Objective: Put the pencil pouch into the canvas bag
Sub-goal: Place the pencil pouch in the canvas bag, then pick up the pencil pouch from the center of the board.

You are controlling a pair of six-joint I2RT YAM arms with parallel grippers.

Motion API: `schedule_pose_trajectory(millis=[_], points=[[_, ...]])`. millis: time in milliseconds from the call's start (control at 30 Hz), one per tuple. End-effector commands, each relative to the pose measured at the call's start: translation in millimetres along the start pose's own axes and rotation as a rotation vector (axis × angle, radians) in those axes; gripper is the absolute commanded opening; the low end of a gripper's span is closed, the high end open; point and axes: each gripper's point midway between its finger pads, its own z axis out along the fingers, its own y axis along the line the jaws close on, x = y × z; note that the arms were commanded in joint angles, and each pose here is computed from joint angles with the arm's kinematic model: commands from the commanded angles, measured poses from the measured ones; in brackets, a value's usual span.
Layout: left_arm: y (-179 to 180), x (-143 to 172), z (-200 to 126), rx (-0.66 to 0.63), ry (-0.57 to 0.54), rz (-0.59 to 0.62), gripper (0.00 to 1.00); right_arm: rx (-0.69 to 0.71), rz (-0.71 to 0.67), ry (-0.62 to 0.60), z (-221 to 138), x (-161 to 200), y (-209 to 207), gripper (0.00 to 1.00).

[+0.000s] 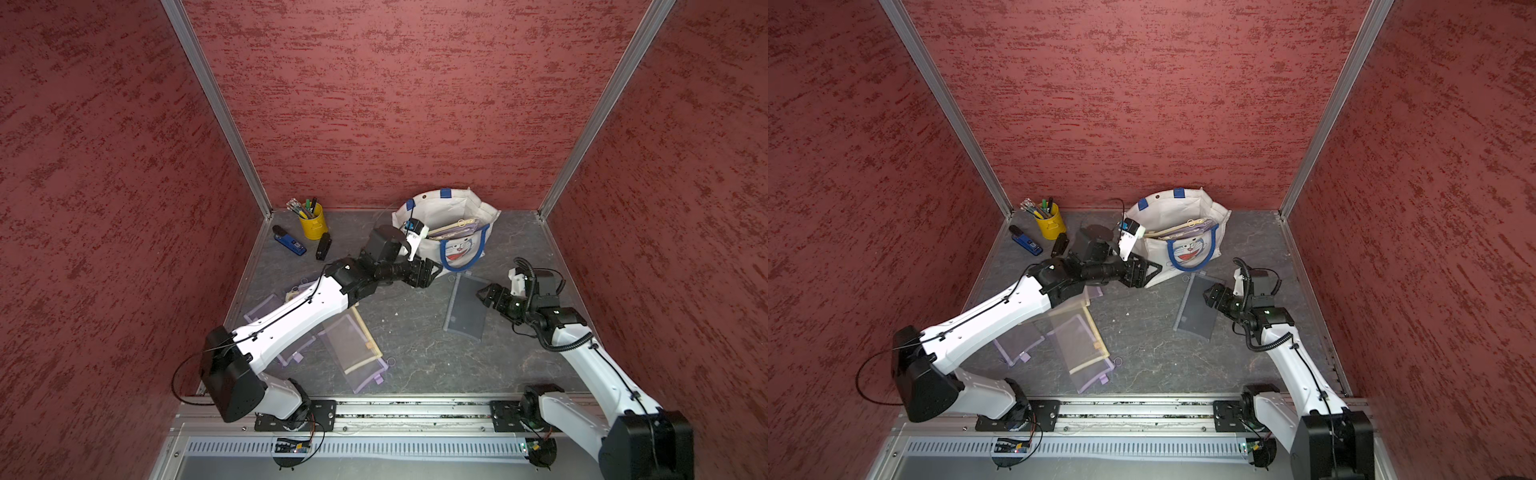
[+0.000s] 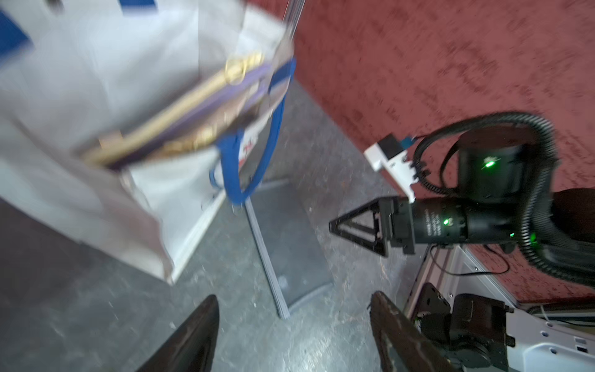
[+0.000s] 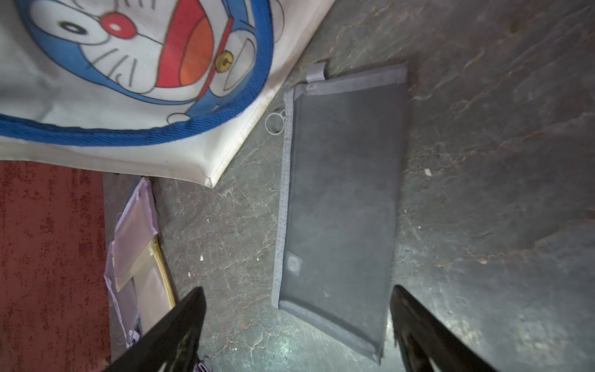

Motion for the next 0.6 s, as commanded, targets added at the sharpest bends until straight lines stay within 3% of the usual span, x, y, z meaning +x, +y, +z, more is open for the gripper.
schedule_pose_trajectory(millis=[0,233,567], points=[[0.0,35.5,29.2,0.069,0.084,-0.228,0.75,-0.044,-0.011,-0.039,13.6,-11.1,4.5,0.89],[18.0,88.2,91.1,0.026,0.2,-0.339,0.73,-0.045,0.055,-0.011,43.3,-1.8,-19.0,0.88],[29.0,125.8,166.5,0.031,0.31,-0.397,0.72,-0.069,0.1,0.018,63.3,9.7,-35.9,0.87]])
